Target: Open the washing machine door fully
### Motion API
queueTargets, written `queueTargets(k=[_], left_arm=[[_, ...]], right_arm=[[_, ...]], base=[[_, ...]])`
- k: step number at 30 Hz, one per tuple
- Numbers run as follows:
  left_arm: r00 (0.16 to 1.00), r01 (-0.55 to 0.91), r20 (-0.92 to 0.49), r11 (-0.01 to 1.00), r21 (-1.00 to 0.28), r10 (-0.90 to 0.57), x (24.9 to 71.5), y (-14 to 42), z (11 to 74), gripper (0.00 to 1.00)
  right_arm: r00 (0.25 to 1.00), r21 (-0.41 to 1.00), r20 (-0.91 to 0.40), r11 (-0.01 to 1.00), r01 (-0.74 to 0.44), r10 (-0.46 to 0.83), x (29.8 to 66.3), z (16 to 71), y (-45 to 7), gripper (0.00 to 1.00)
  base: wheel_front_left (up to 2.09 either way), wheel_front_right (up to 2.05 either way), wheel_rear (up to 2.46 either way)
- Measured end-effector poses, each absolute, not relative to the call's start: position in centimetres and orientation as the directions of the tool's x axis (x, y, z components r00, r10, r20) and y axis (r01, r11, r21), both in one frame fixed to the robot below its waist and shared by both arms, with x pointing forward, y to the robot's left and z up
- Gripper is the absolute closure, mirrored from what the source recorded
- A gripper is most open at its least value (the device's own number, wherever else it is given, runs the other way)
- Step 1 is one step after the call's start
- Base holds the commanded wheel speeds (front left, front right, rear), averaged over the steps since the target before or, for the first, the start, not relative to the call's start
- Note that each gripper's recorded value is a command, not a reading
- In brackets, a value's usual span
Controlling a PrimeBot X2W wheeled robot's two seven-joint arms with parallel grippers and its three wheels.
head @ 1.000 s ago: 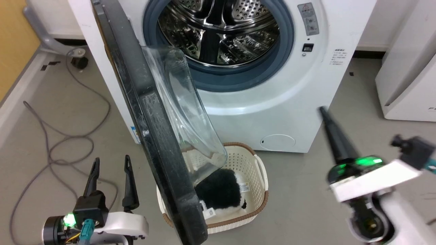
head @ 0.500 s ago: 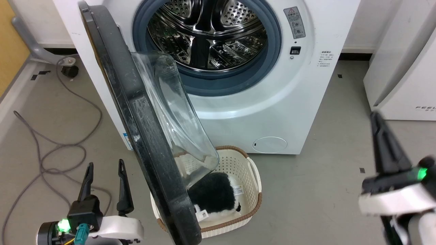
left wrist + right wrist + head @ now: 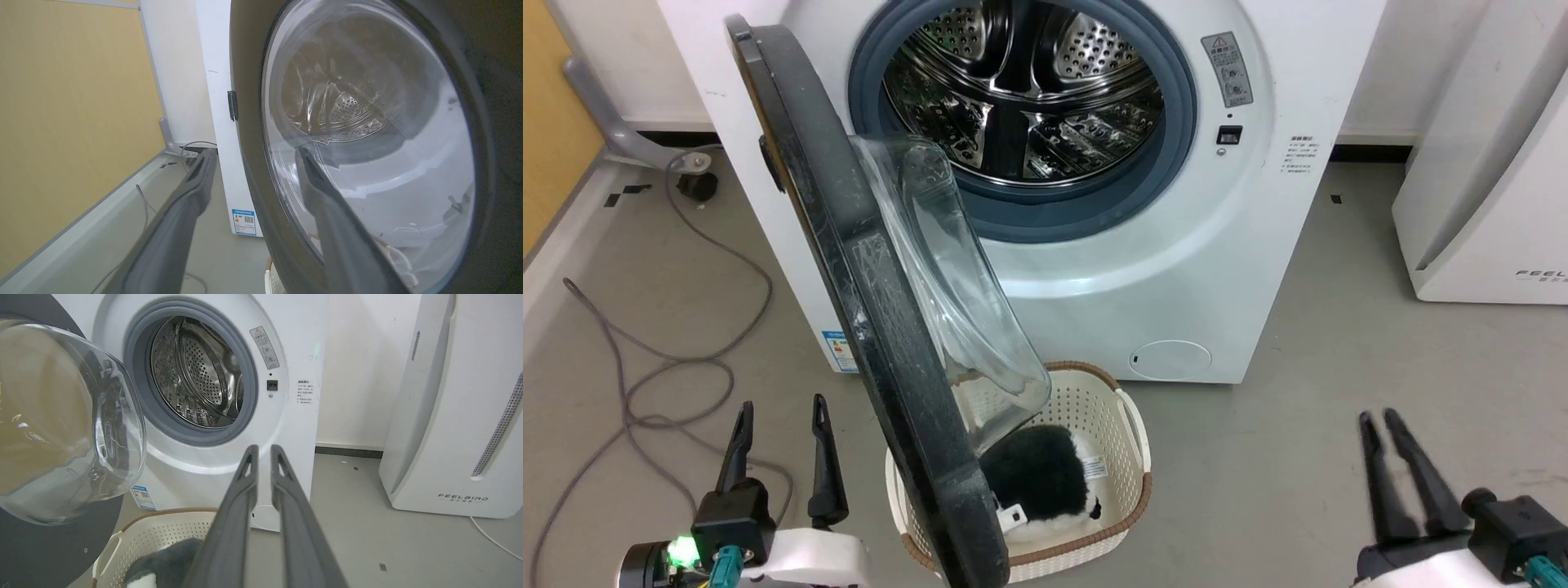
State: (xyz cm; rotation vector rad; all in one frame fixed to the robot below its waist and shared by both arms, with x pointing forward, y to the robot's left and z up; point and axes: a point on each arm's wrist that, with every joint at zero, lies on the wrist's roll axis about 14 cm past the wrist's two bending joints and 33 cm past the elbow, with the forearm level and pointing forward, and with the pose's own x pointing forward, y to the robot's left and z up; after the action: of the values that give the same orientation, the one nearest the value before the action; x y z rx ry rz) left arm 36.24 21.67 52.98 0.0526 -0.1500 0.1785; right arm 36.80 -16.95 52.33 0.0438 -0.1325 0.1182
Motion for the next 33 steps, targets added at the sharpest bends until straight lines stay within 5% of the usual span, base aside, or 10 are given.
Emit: queueTargets(k=[9,10,12,24,33], left_arm=[[0.972,-0.182,0.160,0.982,0.044,0.173,36.1,21.7,53.2,0.00],[0.971,-0.185,0.162,0.982,0.044,0.176,36.0,21.7,53.2,0.23],[0.967,-0.199,0.171,0.979,0.044,0.189,35.9,22.1,53.6,1.00],[0.869,-0.250,0.444,0.968,0.015,0.218,34.8,23.5,62.8,1.00],[0.747,-0.093,0.663,0.995,0.025,0.053,32.7,18.6,70.7,1.00]], right_arm=[[0.986,0.012,0.140,0.995,-0.096,0.094,36.6,52.6,-17.4,0.00],[0.985,0.011,0.143,0.995,-0.095,0.093,36.6,52.7,-17.5,0.00],[0.985,0.011,0.145,0.996,-0.094,0.091,36.5,52.7,-17.5,0.00],[0.982,0.017,0.155,0.994,-0.107,0.103,36.3,53.0,-17.0,0.00],[0.980,0.027,0.163,0.992,-0.120,0.114,36.4,53.3,-16.6,0.00]], base=[[0.00,0.00,0.00],[0.00,0.00,0.00],[0.00,0.00,0.00],[0.00,0.00,0.00],[0.00,0.00,0.00]])
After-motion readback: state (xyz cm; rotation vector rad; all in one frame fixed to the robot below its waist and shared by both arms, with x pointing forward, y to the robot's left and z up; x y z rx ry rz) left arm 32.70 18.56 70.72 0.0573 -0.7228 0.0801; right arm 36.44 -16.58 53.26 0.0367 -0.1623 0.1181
